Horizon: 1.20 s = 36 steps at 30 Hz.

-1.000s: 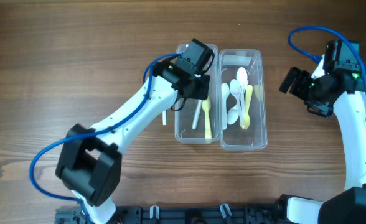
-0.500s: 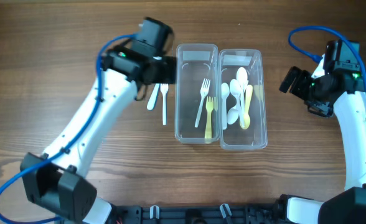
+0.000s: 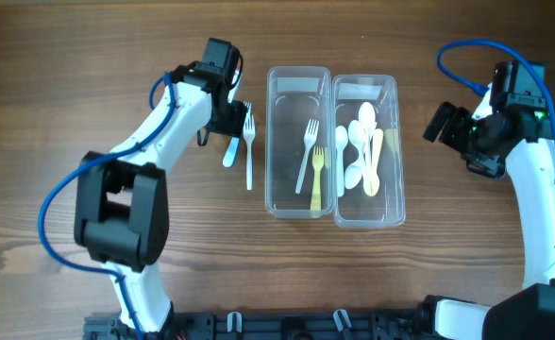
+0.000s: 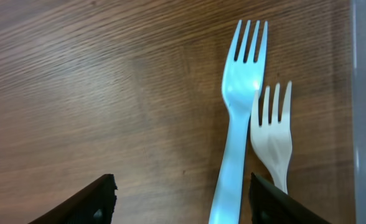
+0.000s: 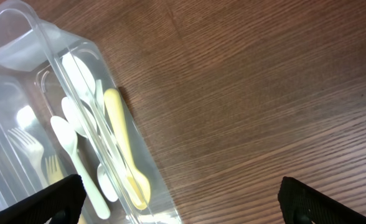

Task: Pack container
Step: 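Lower the left gripper onto the light blue fork and grasp it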

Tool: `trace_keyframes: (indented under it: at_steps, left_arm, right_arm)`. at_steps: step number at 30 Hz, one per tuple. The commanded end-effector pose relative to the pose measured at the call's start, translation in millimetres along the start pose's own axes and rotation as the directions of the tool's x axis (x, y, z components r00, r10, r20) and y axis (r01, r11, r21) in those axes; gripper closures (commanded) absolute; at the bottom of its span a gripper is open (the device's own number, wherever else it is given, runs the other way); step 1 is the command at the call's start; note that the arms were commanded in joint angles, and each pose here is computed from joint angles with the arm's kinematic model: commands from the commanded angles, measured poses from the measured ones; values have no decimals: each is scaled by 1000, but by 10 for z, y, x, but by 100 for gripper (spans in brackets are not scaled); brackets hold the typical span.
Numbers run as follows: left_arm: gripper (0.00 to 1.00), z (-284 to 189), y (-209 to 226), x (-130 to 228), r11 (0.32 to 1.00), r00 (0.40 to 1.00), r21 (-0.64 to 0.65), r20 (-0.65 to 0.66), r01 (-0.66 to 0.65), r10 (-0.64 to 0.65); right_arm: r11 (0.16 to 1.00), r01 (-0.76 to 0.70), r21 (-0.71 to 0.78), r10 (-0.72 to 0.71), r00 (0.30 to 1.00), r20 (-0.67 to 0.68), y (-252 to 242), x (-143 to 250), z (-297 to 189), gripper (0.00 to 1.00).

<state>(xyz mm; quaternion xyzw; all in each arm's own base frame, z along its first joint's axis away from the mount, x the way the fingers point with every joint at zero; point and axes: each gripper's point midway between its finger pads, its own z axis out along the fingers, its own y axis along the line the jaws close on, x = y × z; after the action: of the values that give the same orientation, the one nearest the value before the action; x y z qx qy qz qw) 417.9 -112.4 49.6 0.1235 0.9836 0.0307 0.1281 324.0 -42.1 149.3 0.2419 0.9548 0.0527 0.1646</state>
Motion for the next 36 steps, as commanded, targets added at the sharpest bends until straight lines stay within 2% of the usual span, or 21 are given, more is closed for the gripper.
trace_keyframes:
  at_steps: [1,12,15,19,21,23,30,36]
  left_arm:
    - [34,232,-113,52,997,998,68,-34,-44,46]
    - [36,518,-193,168,994,994,97,-93,-45,54]
    - [47,541,-195,175,992,992,100,-93,-77,87]
    - [49,545,-194,201,990,989,102,-101,-96,107]
    - [57,546,-194,212,990,989,102,-105,-96,107]
    - [71,547,-194,216,990,989,102,-106,-96,107]
    - [96,635,-196,425,990,981,105,-155,-96,112]
    - [96,412,-170,404,992,984,102,-150,-80,94]
  right_arm:
    - [1000,-3,-8,3,1000,-2,15,-5,-2,0]
    - [1000,-2,-8,2,1000,-2,14,-6,-2,0]
    - [1000,-2,-8,2,1000,-3,14,-4,-2,0]
    - [1000,-2,-9,2,1000,-1,15,-8,-2,0]
    - [1000,-1,-9,1,1000,1,17,-14,-2,0]
    - [1000,0,-9,0,1000,1,17,-14,-2,0]
    - [1000,-1,-9,1,1000,1,17,-14,-2,0]
    - [1000,-1,-9,1,1000,2,17,-15,-2,1]
